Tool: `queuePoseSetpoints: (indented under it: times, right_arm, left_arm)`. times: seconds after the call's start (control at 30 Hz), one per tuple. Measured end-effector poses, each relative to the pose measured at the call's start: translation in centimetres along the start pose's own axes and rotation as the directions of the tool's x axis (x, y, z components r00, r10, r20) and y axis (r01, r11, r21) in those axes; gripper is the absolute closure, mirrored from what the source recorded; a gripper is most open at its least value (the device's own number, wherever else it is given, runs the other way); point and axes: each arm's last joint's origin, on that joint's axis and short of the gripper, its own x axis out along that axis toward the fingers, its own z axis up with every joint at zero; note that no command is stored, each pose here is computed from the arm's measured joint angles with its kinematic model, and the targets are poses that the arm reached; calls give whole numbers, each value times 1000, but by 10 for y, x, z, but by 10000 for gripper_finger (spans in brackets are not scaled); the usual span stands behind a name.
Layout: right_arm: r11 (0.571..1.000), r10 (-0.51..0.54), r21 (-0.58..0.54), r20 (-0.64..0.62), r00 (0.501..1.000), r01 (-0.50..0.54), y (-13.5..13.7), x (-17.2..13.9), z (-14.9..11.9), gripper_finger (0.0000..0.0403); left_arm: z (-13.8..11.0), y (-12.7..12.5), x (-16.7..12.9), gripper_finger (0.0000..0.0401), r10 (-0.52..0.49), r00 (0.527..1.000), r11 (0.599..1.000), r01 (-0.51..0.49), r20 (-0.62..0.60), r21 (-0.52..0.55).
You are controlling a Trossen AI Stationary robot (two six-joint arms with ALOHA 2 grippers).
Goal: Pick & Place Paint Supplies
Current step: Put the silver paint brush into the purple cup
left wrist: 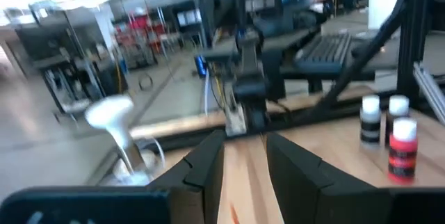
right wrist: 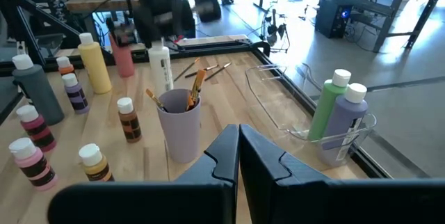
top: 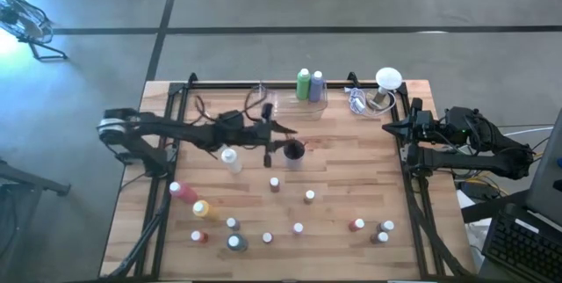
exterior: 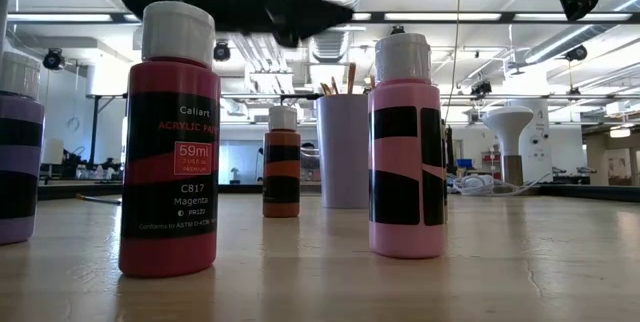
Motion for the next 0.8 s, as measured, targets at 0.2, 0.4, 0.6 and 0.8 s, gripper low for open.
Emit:
queuePoseSetpoints:
  times: [0.2,0.4,0.6,0.8]
  right_arm:
    - [1000,0,-1,0,1000,0,0,0,0,394]
    - [1000,0,0,0,1000,0,0,0,0,394]
    - [1000,0,0,0,1000,0,0,0,0,394]
    - [1000,0,-1,0,1000,0,0,0,0,394]
  left_arm:
    - [47,13,-32,286,210,977,973,-212,28,95]
    - [82,32,-73,286,635,772,771,-631,-21,86]
    - [112,54,-110,286,908,334,382,-909,-253,167]
    - [120,75,-130,296,866,139,263,-943,-481,202]
